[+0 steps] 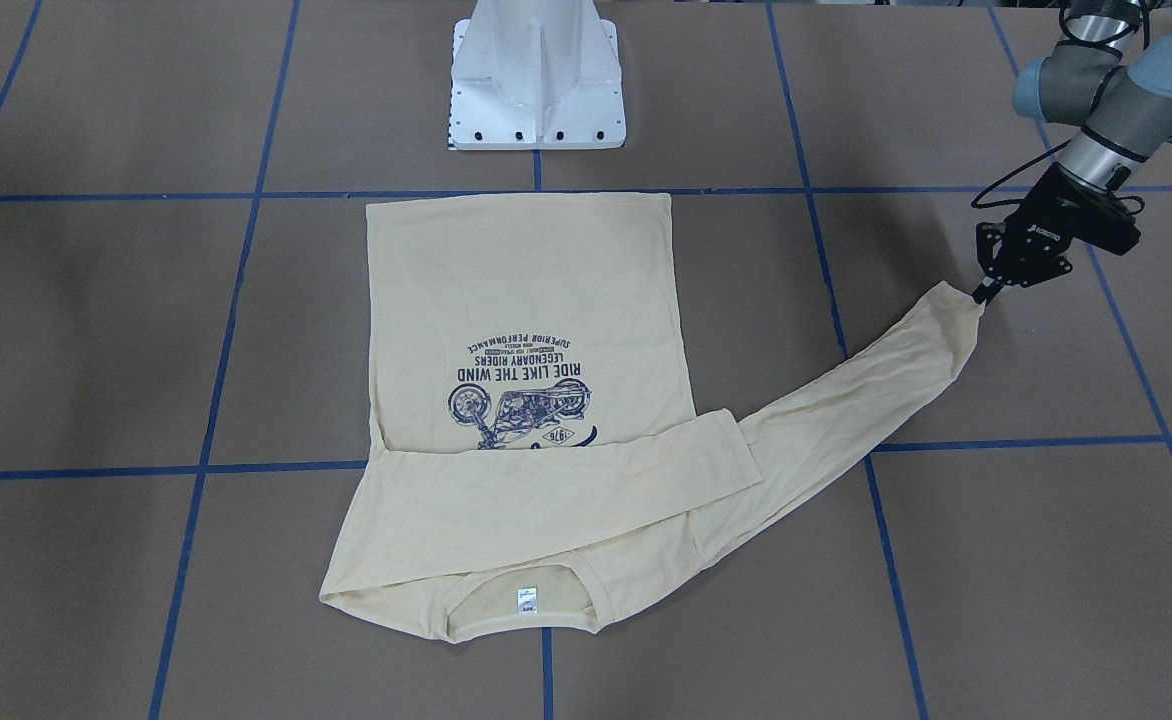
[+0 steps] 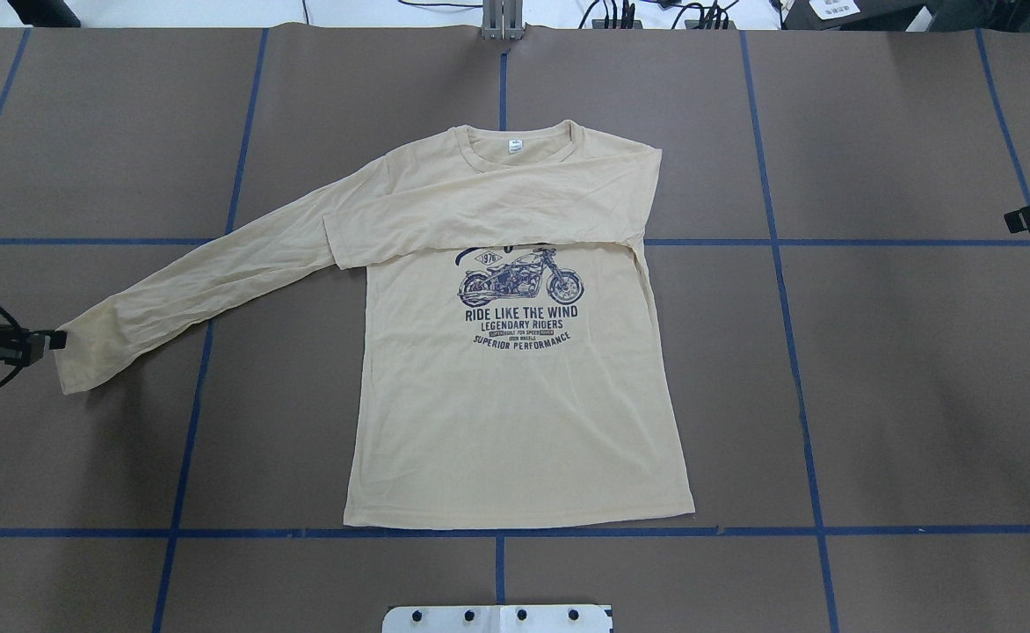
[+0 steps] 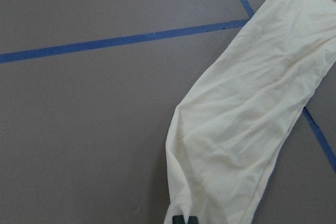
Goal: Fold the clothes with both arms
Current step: 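Move the left gripper to the cuff of the other sleeve and grasp it, then carry the sleeve with the left gripper across the shirt toward the collar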
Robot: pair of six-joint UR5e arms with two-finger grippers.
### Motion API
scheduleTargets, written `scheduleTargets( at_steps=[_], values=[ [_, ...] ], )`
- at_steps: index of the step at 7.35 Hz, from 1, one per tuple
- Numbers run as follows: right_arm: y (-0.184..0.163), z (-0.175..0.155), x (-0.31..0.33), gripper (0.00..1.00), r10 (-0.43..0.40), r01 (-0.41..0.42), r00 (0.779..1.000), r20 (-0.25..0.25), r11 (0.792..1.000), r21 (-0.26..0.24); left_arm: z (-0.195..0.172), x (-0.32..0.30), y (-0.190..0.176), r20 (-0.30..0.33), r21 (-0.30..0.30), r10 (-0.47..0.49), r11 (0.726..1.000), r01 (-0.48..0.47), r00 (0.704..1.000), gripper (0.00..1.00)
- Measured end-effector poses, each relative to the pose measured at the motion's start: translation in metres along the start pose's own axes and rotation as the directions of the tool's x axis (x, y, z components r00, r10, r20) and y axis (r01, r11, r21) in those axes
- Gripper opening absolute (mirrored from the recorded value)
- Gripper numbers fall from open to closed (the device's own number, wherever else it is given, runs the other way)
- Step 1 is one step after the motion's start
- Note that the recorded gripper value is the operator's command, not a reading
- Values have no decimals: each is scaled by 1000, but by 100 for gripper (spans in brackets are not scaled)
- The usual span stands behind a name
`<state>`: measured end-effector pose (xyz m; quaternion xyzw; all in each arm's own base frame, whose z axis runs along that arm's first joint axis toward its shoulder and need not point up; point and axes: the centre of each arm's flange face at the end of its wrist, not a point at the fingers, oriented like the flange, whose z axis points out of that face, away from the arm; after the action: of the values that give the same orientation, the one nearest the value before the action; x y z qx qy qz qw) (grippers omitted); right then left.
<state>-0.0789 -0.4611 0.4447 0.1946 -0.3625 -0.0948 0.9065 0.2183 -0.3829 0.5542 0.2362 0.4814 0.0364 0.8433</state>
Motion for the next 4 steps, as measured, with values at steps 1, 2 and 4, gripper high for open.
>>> scheduleTargets(
  at_steps=[1, 2, 4],
  values=[
    [0, 0, 0, 99, 0, 0, 1000, 0, 1000, 0, -11, 50, -39, 27, -20, -17, 1000, 18, 999, 0],
    [0, 1, 1, 99, 1, -1, 1000, 0, 1000, -2, -20, 110, -85, 53, -40, -33, 999, 36, 998, 0],
    [1, 3, 2, 99, 3, -3, 1000, -1, 1000, -6, -28, 236, -180, 99, -80, -79, 993, 87, 992, 0]
  ],
)
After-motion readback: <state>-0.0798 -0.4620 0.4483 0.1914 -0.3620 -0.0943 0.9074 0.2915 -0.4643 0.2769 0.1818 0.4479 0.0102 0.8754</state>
